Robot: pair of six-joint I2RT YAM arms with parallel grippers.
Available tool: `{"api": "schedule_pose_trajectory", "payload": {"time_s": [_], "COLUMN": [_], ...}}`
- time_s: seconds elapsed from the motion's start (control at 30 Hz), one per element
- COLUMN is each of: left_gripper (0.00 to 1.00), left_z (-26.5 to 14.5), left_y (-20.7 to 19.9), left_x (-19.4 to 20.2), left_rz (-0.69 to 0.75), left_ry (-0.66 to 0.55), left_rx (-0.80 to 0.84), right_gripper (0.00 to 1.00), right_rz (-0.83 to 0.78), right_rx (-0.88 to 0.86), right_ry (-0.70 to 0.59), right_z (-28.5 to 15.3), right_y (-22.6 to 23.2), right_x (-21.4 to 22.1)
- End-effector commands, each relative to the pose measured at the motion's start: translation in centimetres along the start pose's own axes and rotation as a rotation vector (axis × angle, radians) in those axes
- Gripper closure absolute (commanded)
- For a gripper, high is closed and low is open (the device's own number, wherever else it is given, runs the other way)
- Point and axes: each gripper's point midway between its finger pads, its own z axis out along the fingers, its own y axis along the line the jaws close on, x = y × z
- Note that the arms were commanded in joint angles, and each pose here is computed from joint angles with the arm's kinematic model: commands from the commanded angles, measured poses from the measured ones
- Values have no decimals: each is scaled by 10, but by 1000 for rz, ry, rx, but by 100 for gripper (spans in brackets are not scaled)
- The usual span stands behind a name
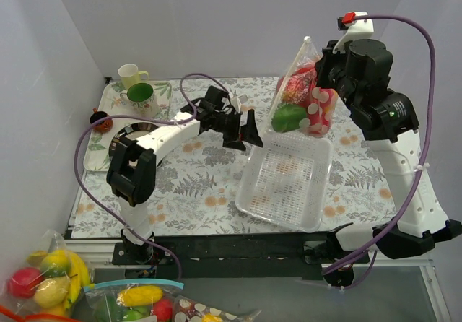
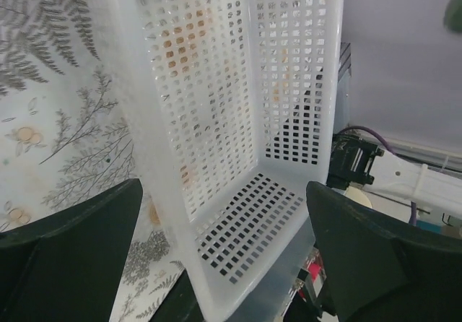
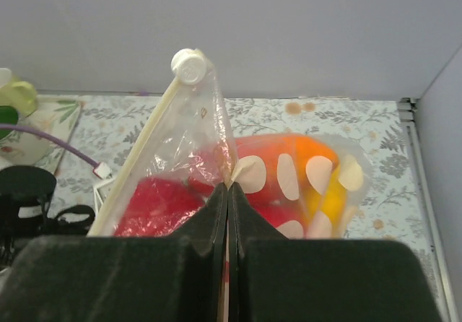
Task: Open the zip-top bag and remove the fake food
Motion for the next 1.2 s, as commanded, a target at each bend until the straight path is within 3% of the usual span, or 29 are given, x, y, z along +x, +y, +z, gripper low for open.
{"api": "schedule_pose_trajectory", "payload": {"time_s": [0.0, 0.1, 0.3, 0.5, 0.67, 0.83, 1.0, 1.17], "left_gripper": [2, 2, 2, 2, 2, 2, 2, 2], "left_z": [-64, -89, -185, -245, -281, -307, -339, -326], "left_y": [-10, 46, 95, 58, 32, 29, 26, 31], "left_x": [-26, -39, -75, -78, -37, 1, 6, 23], "left_rz": [104, 96, 105, 313, 518, 530, 527, 524], "left_ry": [-136, -212, -495, -551, -494, -494, -524, -492], "left_rx": [-29, -268, -392, -241, -80, -37, -13, 32], "right_gripper": [99, 99, 99, 99, 99, 99, 99, 99], "right_rz": [52, 74, 136, 145, 132, 160, 184, 244], "right_rx": [-134, -216, -436, -624, -727, -799, -766, -707], "right_ry": [-10, 14, 40, 77, 162, 199, 201, 204], "right_z": [-7, -8, -15, -17, -3, 10, 19, 27], "right_y": [26, 42, 105, 184, 240, 285, 309, 313], "right_x": [-6, 0, 8, 24, 65, 104, 129, 143]}}
